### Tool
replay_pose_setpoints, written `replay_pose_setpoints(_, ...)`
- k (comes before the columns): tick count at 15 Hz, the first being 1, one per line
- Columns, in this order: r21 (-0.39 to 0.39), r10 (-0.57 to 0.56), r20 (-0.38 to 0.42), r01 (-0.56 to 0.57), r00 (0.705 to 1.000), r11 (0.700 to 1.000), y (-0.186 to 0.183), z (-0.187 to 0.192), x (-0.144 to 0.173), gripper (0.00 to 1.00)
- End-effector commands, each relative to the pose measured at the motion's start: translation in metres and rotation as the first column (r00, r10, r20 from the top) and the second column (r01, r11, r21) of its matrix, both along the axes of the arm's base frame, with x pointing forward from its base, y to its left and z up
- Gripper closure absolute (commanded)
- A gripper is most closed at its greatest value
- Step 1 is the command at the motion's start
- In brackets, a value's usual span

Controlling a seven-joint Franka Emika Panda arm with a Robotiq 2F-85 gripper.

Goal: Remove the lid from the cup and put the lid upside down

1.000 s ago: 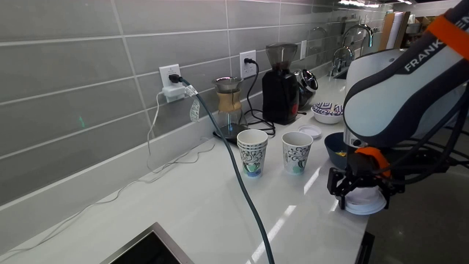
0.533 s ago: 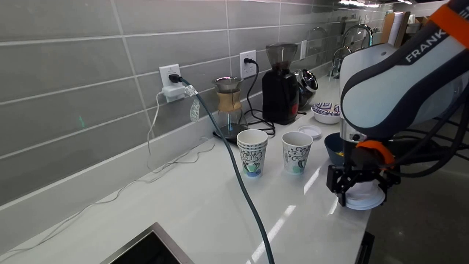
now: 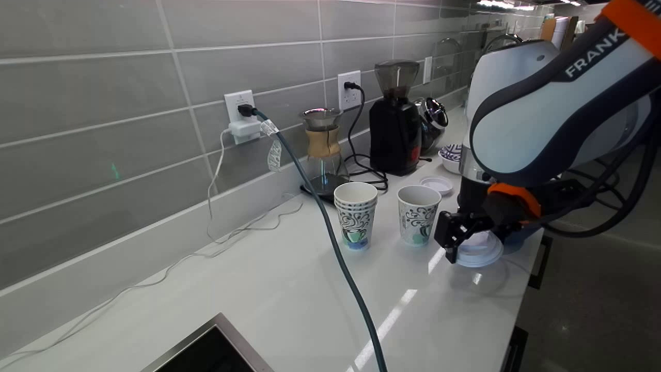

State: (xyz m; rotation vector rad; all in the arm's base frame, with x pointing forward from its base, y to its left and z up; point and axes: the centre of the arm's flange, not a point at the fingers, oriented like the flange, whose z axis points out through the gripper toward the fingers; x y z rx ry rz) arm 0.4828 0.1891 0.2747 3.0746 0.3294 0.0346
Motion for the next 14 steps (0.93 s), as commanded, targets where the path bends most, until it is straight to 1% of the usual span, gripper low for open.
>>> replay_pose_setpoints(1,0.075,0.054,0.014,-0.055,0.998,0.996,0.0068,0.0022,0.0017,0.00)
replay_pose_setpoints(4,0.112,0.077,0.006,-0.078,0.997,0.991,0.0104,-0.0015,0.0045,0.00)
replay_pose_setpoints(8,0.120,0.102,0.010,-0.102,0.995,0.987,0.0117,-0.0034,0.0060,0.00)
replay_pose_setpoints(9,0.118,0.106,0.009,-0.107,0.994,0.987,0.0115,-0.0040,0.0064,0.16)
replay_pose_setpoints(10,0.115,0.110,0.010,-0.110,0.994,0.987,0.0113,-0.0045,0.0067,0.26)
replay_pose_setpoints(11,0.114,0.111,0.010,-0.111,0.994,0.987,0.0113,-0.0049,0.0067,0.07)
replay_pose_setpoints(12,0.111,0.111,0.011,-0.111,0.994,0.988,0.0116,-0.0052,0.0066,0.07)
replay_pose_setpoints(14,0.112,0.112,0.012,-0.113,0.994,0.987,0.0122,-0.0061,0.0063,0.00)
